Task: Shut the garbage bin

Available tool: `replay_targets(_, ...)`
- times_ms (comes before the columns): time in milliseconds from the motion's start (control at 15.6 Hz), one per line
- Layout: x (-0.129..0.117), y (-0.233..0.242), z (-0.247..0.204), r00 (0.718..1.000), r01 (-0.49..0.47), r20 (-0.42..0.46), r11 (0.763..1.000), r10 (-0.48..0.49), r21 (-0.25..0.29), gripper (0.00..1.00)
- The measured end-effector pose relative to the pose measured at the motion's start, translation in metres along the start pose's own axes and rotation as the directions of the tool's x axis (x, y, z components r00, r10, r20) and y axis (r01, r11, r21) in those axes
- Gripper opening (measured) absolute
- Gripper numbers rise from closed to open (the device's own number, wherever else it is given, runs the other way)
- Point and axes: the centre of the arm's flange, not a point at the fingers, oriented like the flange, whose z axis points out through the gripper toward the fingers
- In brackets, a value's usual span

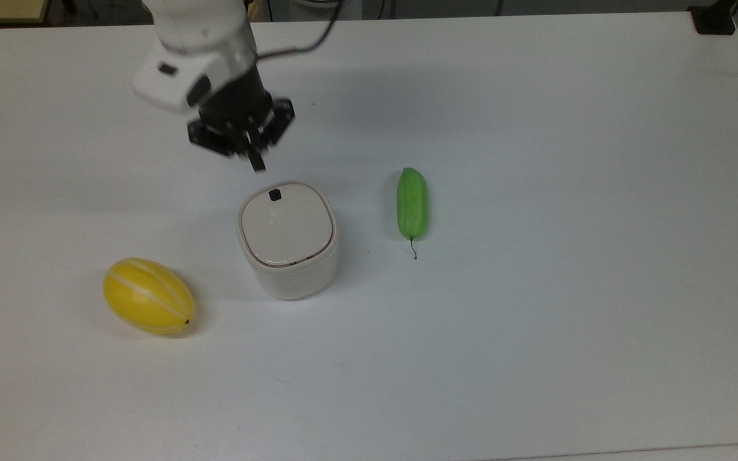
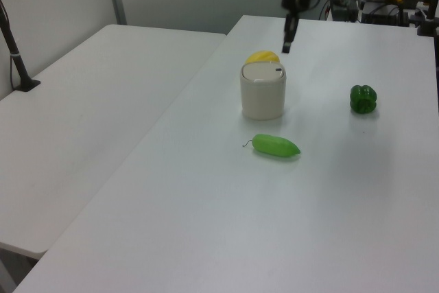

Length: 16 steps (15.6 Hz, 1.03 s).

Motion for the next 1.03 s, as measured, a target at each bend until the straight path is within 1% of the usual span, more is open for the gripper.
replay_targets(129, -0.024, 0.003, -0.031, 0.998, -0.036, 0.047, 0.999, 0.035, 0.028, 0.02)
replay_targets(257, -0.049, 0.001, -0.052, 0.989, -0.085, 0.119, 0.996, 0.083, 0.012, 0.04)
replay_targets(386, -0.067, -0.009, -0.061, 0.974, -0.149, 0.171, 0.989, 0.149, -0.011, 0.06)
replay_targets(514, -0.079, -0.019, -0.064, 0.96, -0.21, 0.183, 0.977, 0.211, -0.023, 0.2)
replay_targets(579, -0.084, -0.023, -0.065, 0.955, -0.231, 0.185, 0.973, 0.232, -0.026, 0.31)
replay_targets(771, -0.104, -0.033, -0.075, 0.947, -0.255, 0.192, 0.966, 0.256, -0.03, 0.62)
replay_targets(836, -0.111, -0.034, -0.079, 0.943, -0.26, 0.206, 0.965, 0.26, -0.027, 0.69)
replay_targets(1028, -0.128, -0.038, -0.091, 0.927, -0.273, 0.261, 0.962, 0.268, -0.02, 0.99)
